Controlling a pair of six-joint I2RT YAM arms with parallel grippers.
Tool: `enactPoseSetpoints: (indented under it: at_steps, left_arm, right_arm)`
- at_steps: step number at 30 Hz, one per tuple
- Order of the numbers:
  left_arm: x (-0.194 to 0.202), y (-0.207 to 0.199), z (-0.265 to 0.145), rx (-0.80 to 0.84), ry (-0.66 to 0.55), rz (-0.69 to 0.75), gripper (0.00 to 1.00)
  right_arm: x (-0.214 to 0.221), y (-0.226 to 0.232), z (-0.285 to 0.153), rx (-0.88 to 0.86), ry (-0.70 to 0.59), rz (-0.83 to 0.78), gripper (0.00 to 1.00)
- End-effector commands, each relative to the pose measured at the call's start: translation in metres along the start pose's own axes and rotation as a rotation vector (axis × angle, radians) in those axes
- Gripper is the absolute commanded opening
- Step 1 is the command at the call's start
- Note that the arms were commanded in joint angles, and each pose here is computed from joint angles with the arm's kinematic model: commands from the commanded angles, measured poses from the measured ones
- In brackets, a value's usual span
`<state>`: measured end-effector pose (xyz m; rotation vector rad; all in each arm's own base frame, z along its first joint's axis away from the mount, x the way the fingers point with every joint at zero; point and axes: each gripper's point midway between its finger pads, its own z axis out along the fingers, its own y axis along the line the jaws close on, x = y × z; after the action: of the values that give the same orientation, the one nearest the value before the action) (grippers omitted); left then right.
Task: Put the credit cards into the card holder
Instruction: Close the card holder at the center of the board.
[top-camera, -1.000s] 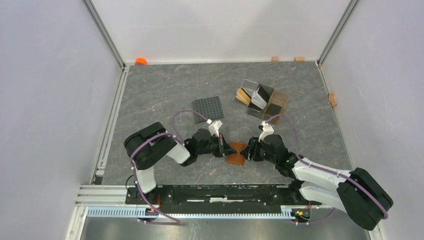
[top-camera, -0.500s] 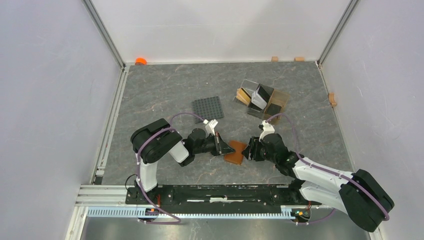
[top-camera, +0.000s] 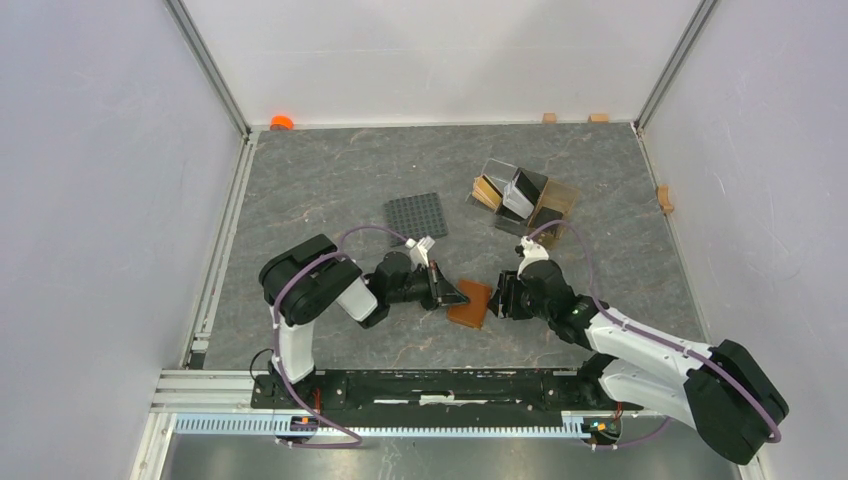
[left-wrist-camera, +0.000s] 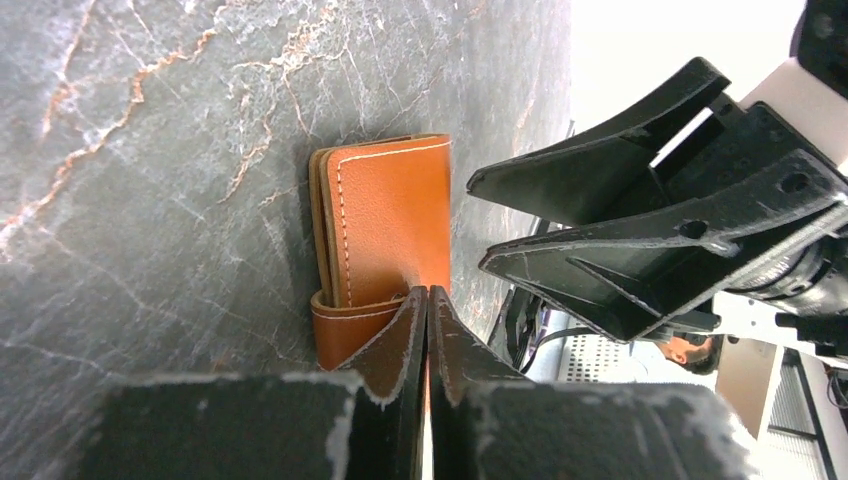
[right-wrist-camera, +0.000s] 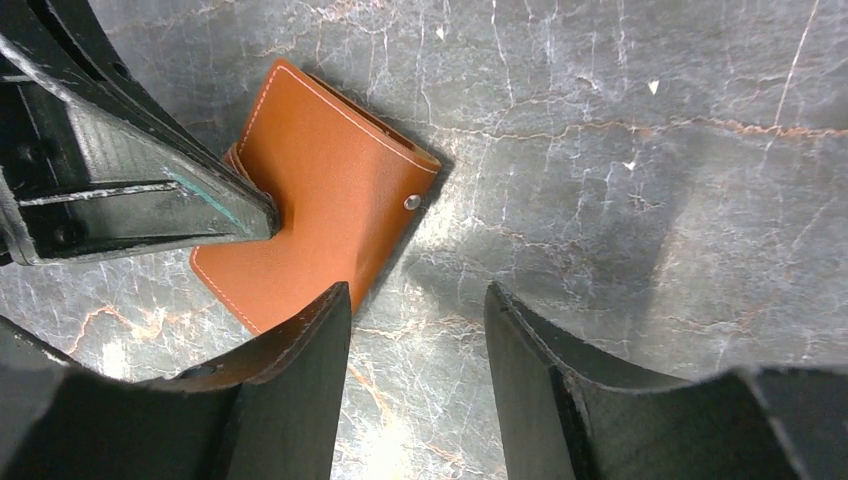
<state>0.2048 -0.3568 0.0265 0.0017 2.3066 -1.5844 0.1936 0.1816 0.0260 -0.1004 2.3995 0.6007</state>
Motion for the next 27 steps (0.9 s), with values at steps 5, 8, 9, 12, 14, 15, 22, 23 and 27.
enactPoseSetpoints:
  at_steps: [5,8,9,12,14,15,22,23,27]
  left_arm:
    - [-0.025,0.0,-0.005,-0.283,0.046,0.195,0.13]
    - [-0.044,-0.036,-0.007,-0.262,0.038,0.283,0.17]
    - [-0.051,-0.049,-0.008,-0.247,0.02,0.305,0.18]
    - [-0.062,-0.068,-0.016,-0.248,-0.005,0.363,0.22]
    - [-0.061,-0.068,-0.022,-0.284,-0.012,0.41,0.25]
    - [-0.058,-0.063,-0.026,-0.321,-0.007,0.435,0.28]
    - [-0.033,-0.037,-0.04,-0.576,0.028,0.594,0.42]
    - [-0.03,-0.035,-0.04,-0.593,0.031,0.602,0.46]
    - [-0.019,-0.028,-0.034,-0.664,0.046,0.677,0.52]
  right_arm:
    - [-0.033,0.013,-0.011,-0.015,-0.088,-0.039,0.58]
    - [-0.035,0.013,-0.013,-0.02,-0.099,-0.044,0.58]
    - [-0.035,0.014,-0.013,-0.021,-0.104,-0.045,0.58]
    - [-0.038,0.012,-0.016,-0.015,-0.122,-0.051,0.58]
    - [-0.039,0.01,-0.017,-0.007,-0.131,-0.057,0.59]
    - [-0.04,0.009,-0.018,-0.005,-0.135,-0.06,0.59]
    - [-0.034,0.006,-0.018,-0.007,-0.133,-0.065,0.6]
    - [-0.032,0.006,-0.017,-0.011,-0.131,-0.063,0.61]
    - [-0.03,0.007,-0.016,-0.022,-0.127,-0.058,0.62]
